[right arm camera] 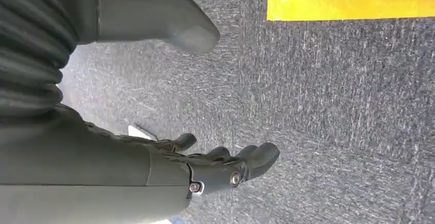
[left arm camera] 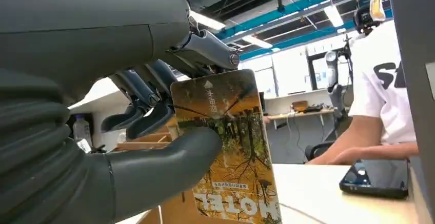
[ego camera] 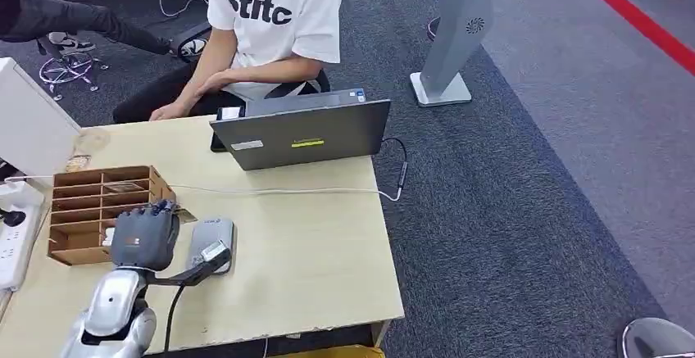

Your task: Pass the card to the sensor for recognition and then transmit it.

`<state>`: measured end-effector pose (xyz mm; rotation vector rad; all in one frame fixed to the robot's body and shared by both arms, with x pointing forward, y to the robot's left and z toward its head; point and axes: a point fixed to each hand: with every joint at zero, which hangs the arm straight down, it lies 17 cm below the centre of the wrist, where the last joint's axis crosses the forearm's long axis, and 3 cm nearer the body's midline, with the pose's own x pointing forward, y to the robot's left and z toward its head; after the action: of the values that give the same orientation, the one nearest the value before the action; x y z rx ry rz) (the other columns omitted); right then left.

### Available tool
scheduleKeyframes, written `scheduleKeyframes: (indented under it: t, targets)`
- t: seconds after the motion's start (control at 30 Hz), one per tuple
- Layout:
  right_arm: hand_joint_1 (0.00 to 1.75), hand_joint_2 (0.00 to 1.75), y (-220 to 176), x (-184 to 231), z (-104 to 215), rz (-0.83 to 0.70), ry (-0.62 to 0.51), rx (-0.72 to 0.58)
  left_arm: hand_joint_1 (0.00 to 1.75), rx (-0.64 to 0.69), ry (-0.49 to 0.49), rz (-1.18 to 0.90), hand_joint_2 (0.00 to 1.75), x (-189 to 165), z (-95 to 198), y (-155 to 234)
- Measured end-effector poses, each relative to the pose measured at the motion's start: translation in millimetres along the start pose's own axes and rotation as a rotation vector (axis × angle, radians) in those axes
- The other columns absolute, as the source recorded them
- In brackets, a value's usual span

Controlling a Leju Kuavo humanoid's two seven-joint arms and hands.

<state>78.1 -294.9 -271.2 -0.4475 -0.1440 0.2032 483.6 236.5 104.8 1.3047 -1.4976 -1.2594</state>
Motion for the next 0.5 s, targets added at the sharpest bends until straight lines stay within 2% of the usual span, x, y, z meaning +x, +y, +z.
scheduleKeyframes:
  t: [0.5]
  targets:
    - [0.00, 1.75, 0.0, -0.5, 0.0, 0.003, 0.003, 0.000, 1.75, -0.012, -0.053, 0.008, 1.75, 26.4, 11.8, -15.0]
